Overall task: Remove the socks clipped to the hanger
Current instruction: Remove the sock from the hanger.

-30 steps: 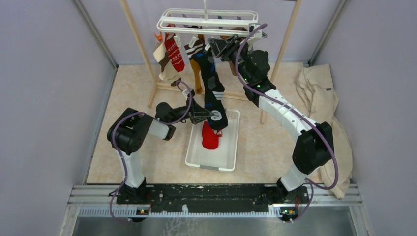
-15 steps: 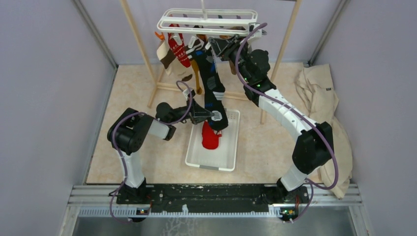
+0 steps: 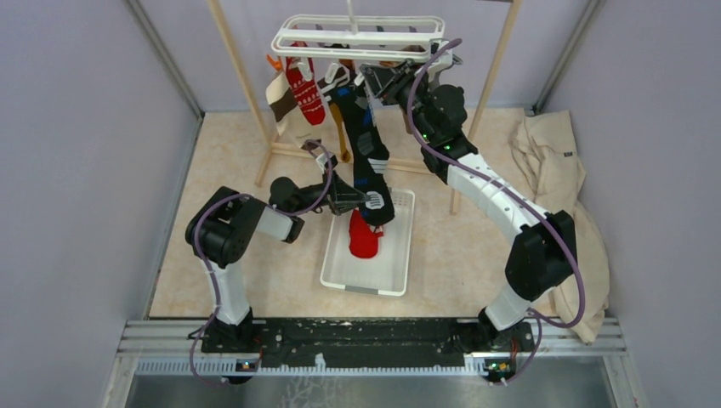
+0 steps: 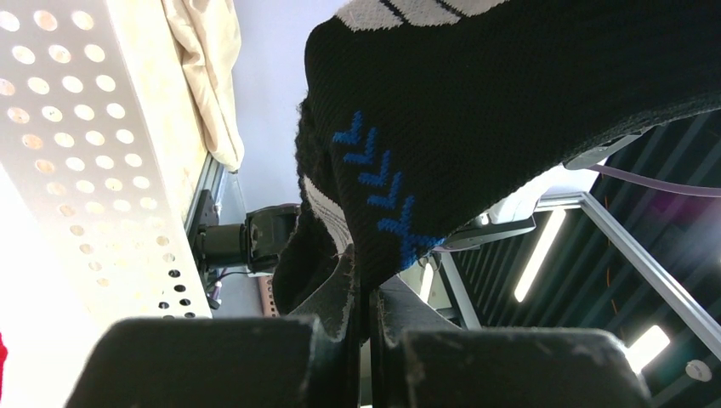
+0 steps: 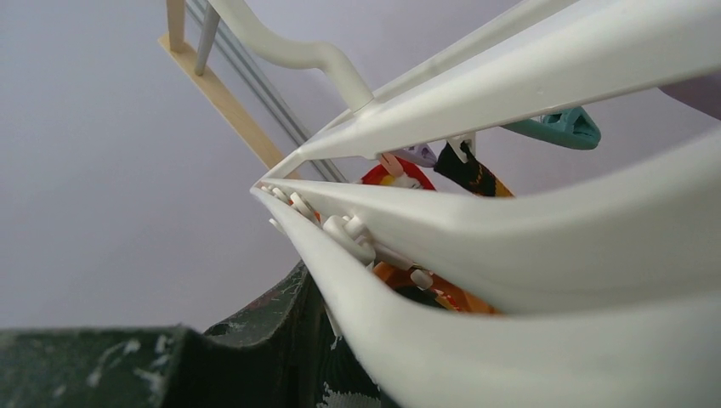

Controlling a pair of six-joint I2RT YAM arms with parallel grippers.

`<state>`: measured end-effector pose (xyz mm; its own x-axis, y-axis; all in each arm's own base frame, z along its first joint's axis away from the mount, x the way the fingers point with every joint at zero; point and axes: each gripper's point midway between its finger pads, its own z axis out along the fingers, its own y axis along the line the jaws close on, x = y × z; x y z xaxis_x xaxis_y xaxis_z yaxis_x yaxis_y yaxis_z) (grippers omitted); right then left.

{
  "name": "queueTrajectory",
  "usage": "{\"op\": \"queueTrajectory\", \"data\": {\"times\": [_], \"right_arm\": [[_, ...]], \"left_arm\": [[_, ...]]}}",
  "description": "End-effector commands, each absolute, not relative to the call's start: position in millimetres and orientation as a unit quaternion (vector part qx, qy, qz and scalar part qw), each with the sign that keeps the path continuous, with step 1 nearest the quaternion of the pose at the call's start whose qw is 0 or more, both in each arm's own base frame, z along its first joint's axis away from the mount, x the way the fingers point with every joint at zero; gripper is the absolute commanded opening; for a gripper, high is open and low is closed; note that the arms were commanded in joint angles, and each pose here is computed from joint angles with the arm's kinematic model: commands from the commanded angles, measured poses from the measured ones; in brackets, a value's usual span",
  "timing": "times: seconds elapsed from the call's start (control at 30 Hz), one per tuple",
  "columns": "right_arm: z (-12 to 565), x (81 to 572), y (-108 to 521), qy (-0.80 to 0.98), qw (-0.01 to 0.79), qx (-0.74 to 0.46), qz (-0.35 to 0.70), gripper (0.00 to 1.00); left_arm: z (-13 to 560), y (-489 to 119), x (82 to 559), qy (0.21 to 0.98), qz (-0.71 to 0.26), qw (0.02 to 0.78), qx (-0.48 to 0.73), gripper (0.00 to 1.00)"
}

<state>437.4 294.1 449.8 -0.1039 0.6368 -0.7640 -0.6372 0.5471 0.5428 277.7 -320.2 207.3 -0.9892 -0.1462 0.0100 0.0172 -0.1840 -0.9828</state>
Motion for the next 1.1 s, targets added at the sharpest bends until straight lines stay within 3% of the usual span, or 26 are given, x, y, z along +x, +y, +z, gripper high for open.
{"op": "queueTrajectory", "data": {"times": [0.0,0.1,0.4,0.67,0.9,1.07], "right_arm": [[484.8,429.0,297.9,0.536,0.684,-0.012,0.495,0.00],[483.9,429.7,299.1,0.539,0.681,-0.014,0.495,0.24],[487.1,429.0,300.0,0.536,0.681,-0.016,0.498,0.46],[486.1,429.8,301.3,0.538,0.679,-0.018,0.499,0.49],[483.6,429.5,299.1,0.541,0.680,-0.013,0.495,0.60],[483.6,430.7,297.1,0.541,0.683,-0.008,0.491,0.57]], "left_arm": [[231.0,-315.7,262.7,0.599,-0.794,0.109,0.018,0.00],[231.0,-315.9,262.9,0.599,-0.793,0.108,0.018,0.00],[234.0,-317.3,264.9,0.598,-0.793,0.109,0.022,0.00],[231.8,-318.2,266.6,0.600,-0.792,0.108,0.021,0.00],[231.7,-319.1,268.1,0.601,-0.792,0.107,0.022,0.00],[232.4,-319.4,268.9,0.600,-0.792,0.108,0.023,0.00]]}}
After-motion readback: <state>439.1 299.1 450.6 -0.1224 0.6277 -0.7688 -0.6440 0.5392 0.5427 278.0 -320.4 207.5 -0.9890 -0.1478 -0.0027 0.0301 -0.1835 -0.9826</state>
